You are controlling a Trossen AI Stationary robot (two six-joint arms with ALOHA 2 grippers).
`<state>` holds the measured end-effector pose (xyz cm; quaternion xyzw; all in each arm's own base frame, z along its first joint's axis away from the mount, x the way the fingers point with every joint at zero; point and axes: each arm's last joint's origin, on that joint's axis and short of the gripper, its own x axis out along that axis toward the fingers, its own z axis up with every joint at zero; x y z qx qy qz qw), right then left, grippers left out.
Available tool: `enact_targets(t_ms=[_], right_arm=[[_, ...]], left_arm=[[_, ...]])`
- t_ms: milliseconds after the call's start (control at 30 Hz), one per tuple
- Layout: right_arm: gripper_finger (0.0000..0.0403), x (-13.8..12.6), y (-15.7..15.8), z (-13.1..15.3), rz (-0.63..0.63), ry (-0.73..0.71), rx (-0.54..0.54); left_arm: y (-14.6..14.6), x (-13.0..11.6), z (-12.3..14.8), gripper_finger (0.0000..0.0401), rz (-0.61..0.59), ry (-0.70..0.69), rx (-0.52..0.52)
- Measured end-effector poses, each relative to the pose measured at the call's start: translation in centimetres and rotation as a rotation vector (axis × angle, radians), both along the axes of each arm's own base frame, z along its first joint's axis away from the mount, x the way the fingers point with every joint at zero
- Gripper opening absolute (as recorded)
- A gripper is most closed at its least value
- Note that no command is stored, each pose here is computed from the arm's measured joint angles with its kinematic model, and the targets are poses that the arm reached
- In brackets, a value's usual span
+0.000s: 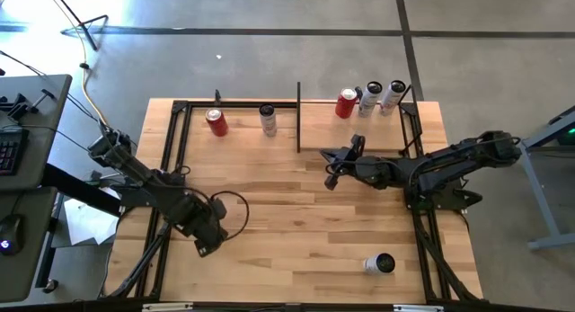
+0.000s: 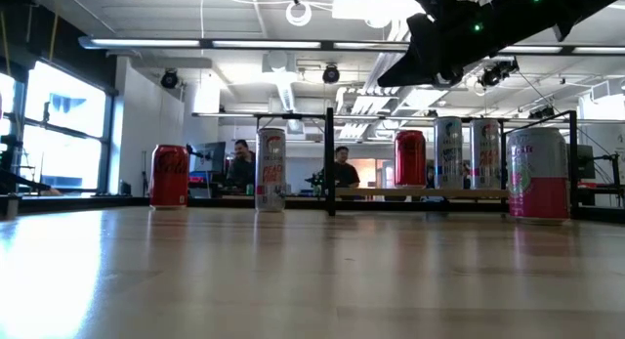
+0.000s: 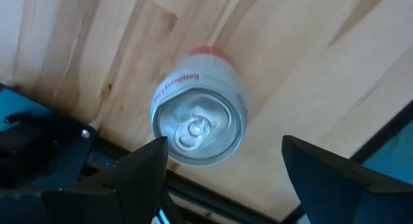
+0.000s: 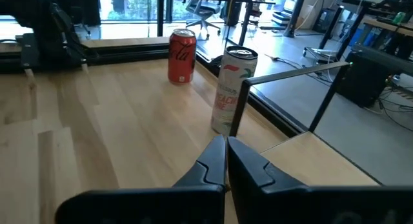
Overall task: Place canned beverage on shelf
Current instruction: Put the left white and orange soda can on the shelf
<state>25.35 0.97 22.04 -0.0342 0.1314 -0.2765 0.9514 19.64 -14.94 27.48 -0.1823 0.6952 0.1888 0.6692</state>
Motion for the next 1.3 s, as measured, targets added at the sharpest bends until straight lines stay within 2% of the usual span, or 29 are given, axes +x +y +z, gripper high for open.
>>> enact_targets(t_ms=[167,500,667,800,1033,1300], right_arm=[[0.0,-0.1,0.7,0.0,0.018,-0.003,0.0],[0.0,-0.2,2.1,0.1,0.031,-0.008,-0.012],[0.0,-0.3,2.6,0.1,0.047,-0.009,-0.013],[0.0,-0.4,2.8,0.1,0.035,-0.011,-0.02],[0.0,-0.4,2.8,0.1,0.034,-0.011,-0.021],[0.0,-0.4,2.8,0.1,0.031,-0.019,-0.009]], left_arm=[[-0.1,-0.5,-0.3,0.0294,0.037,-0.023,0.06],[-0.3,-0.7,-2.0,0.0294,0.111,-0.038,0.056],[-0.1,-1.2,-2.7,0.0294,0.163,-0.025,0.086],[-0.2,-1.3,-2.7,0.0294,0.21,-0.029,0.091],[-0.3,-1.2,-2.7,0.0294,0.213,-0.035,0.083],[-0.8,-0.7,-1.3,0.0294,0.231,-0.071,0.048]])
